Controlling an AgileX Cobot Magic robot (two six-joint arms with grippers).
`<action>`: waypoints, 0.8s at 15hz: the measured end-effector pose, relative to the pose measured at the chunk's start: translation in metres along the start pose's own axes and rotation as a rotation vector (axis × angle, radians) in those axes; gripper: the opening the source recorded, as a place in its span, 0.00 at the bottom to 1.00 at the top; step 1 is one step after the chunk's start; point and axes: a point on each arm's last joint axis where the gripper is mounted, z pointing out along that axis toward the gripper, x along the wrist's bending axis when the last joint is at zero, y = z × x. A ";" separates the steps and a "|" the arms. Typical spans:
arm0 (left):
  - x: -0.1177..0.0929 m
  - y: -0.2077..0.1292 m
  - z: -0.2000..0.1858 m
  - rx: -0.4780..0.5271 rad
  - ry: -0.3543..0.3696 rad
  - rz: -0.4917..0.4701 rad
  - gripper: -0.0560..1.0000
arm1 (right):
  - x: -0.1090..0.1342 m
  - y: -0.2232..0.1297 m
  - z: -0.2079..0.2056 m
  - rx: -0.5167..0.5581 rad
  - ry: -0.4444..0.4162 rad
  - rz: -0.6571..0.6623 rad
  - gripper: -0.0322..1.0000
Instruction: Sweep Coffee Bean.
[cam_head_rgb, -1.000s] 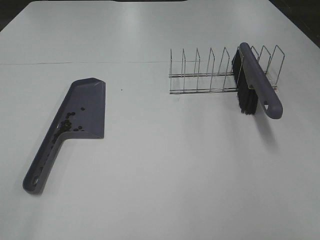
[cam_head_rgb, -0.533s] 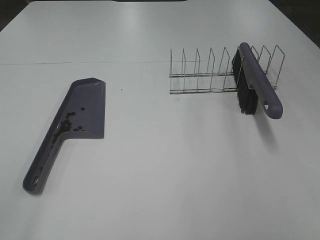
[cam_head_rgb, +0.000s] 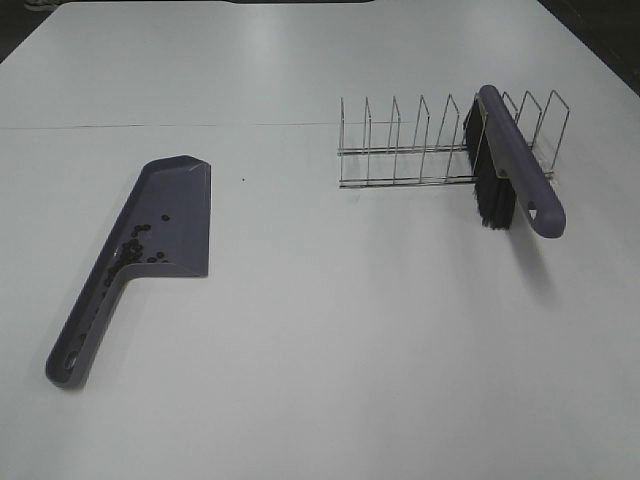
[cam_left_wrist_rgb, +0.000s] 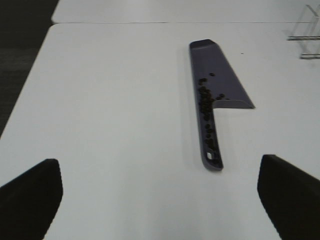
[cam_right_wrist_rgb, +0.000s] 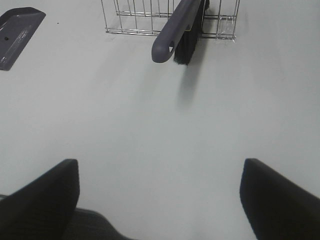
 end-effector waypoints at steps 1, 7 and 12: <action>0.000 0.000 0.000 -0.004 0.051 -0.027 0.97 | 0.000 0.000 0.000 0.000 0.000 0.000 0.80; -0.001 0.000 0.000 -0.010 0.114 -0.060 0.98 | 0.000 0.000 0.000 0.000 0.000 0.000 0.80; 0.000 -0.001 0.001 0.000 0.066 -0.035 0.98 | 0.000 0.000 0.000 0.000 0.000 0.000 0.80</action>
